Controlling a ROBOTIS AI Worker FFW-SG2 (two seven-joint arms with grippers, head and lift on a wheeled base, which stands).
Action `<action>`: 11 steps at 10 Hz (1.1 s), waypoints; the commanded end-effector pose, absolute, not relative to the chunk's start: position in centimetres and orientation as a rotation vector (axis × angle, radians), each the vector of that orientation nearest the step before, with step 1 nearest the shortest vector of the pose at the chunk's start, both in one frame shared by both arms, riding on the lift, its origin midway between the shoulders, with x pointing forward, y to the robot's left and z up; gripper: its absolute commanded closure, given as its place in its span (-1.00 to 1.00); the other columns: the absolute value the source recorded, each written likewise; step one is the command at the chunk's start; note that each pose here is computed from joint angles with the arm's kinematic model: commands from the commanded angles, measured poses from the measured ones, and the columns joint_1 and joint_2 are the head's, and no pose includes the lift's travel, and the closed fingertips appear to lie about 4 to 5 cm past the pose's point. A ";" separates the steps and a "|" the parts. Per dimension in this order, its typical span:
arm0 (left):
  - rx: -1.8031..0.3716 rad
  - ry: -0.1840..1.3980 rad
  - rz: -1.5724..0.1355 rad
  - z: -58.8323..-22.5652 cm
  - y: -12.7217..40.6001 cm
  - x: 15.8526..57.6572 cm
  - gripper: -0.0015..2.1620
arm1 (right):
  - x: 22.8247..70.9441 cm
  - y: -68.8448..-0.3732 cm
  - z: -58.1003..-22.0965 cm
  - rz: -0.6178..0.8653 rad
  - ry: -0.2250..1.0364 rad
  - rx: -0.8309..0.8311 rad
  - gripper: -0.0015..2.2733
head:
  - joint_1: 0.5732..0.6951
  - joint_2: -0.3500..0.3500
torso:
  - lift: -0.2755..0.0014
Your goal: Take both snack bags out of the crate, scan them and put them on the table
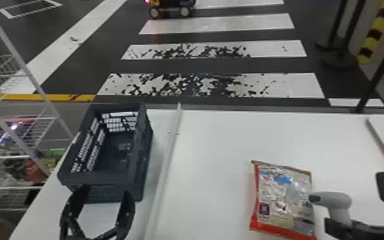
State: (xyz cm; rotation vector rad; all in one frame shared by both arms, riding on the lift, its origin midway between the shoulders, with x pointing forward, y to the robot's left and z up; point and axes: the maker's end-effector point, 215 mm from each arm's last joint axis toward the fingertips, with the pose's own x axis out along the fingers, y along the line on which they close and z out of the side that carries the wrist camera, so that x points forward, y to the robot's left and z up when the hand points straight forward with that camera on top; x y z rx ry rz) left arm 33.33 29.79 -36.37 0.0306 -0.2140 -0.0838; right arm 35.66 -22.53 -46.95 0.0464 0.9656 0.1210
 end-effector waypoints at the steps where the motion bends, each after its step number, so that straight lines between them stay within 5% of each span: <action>1: 0.030 -0.213 -0.083 -36.5 29.8 33.3 -0.87 | 37.2 -25.6 -47.1 0.073 0.922 0.030 0.98 | 1.00 0.38 | 0.31; 11: 0.030 -0.211 -0.080 -36.6 29.9 33.2 -0.87 | 41.3 -35.6 -52.3 -0.058 0.915 -0.080 0.98 | 1.00 -0.21 | 0.31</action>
